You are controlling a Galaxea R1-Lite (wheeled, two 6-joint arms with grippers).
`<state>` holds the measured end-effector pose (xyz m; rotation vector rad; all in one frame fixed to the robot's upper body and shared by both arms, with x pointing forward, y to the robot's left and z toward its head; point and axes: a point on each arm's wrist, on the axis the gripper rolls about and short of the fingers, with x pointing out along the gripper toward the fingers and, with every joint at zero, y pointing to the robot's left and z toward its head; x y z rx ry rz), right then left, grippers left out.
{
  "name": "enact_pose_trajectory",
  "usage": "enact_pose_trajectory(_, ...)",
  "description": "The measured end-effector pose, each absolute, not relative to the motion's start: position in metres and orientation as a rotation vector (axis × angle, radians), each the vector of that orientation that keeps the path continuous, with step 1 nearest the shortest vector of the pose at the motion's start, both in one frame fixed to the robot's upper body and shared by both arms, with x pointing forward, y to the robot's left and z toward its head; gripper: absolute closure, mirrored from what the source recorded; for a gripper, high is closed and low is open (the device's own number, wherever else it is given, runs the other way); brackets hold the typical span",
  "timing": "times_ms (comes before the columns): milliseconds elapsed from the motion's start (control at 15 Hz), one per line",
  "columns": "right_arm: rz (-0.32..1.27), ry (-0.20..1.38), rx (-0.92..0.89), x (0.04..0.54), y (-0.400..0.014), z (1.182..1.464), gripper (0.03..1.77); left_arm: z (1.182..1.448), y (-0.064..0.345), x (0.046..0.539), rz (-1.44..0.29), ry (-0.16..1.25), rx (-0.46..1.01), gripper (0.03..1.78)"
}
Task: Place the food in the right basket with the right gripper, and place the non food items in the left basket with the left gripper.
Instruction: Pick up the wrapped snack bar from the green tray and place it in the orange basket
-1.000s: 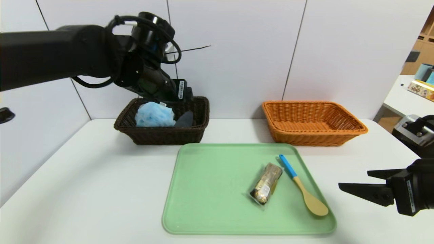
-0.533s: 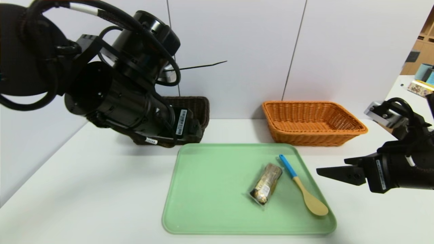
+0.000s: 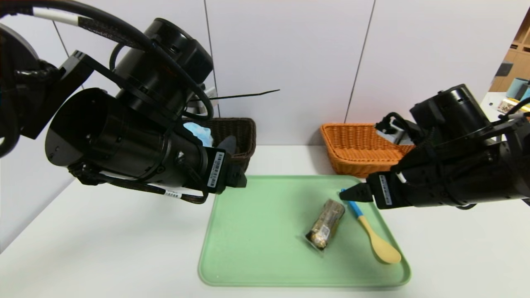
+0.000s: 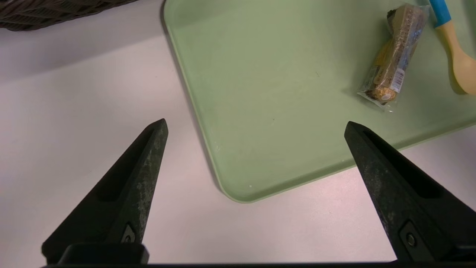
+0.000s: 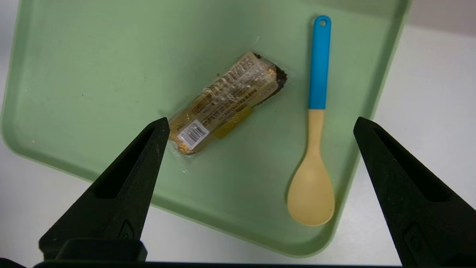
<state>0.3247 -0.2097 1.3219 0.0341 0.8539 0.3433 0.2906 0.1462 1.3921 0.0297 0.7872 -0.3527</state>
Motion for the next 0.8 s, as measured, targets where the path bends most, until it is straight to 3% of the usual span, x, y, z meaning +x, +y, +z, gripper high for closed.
enact_pose_trajectory(333, 0.217, 1.019, 0.172, 0.324, -0.171, 1.332, 0.09, 1.391, 0.145, 0.286, -0.368, 0.787, 0.045, 0.12)
enact_pose_trajectory(800, 0.035, 1.121, 0.217, 0.341, -0.145, 1.291, 0.09, 1.390, 0.146, 0.286, -0.364, 0.790, 0.045, 0.12)
